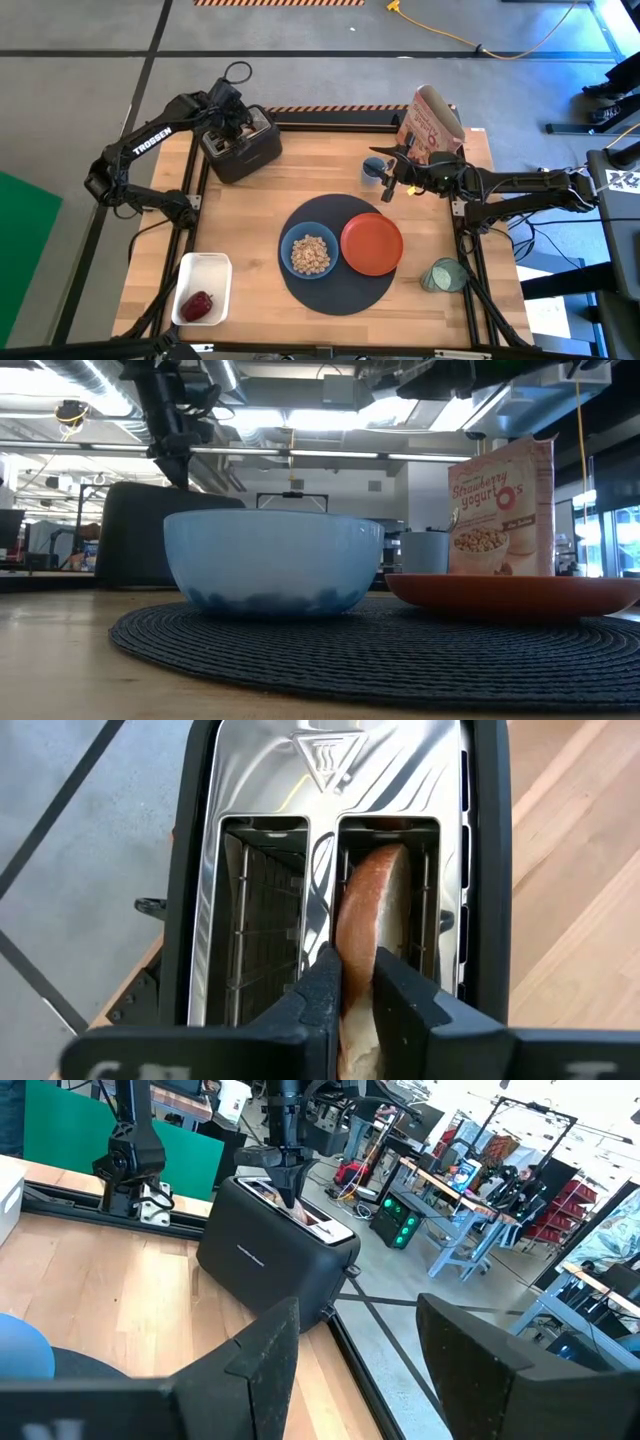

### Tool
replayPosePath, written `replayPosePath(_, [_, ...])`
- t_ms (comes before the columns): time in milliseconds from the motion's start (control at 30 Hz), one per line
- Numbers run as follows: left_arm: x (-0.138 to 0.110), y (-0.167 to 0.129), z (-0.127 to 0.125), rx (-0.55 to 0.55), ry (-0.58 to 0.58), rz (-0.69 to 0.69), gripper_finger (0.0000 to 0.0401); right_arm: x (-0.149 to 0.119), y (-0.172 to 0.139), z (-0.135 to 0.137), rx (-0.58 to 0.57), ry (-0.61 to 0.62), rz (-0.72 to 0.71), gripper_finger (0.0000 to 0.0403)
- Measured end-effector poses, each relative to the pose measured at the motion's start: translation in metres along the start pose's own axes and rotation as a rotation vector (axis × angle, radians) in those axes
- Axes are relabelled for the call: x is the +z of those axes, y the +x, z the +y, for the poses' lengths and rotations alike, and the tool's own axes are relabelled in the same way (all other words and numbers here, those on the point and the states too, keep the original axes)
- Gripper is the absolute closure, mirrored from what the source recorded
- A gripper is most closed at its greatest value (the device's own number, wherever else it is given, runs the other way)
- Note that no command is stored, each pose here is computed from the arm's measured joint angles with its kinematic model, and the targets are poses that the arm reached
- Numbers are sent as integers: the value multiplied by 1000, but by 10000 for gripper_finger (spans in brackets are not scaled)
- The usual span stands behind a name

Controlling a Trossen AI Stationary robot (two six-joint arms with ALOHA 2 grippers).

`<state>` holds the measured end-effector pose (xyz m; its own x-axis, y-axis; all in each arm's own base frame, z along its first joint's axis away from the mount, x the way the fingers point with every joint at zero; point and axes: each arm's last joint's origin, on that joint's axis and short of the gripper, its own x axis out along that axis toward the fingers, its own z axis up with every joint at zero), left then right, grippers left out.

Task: Arrange a breakfast setting
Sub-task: Put the toasted bread on the orange plate

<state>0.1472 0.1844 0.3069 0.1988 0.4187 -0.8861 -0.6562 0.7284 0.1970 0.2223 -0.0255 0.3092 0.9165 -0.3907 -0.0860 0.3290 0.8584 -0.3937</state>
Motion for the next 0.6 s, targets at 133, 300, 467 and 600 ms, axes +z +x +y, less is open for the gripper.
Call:
replayPosePath(133, [0, -1, 0, 3, -4, -2, 358, 0, 0, 0, 0, 0, 0, 210])
replayPosePath(300, [-4, -10, 0, 12, -12, -32, 357, 0, 0, 0, 0, 0, 0, 210])
replayPosePath(467, [-11, -30, 1, 32, -42, -106, 357, 1, 0, 0, -5, -23, -11, 210])
replayPosePath(600, [-20, -52, 1, 51, -68, -199, 357, 4, 0, -2, -19, -27, -44, 210])
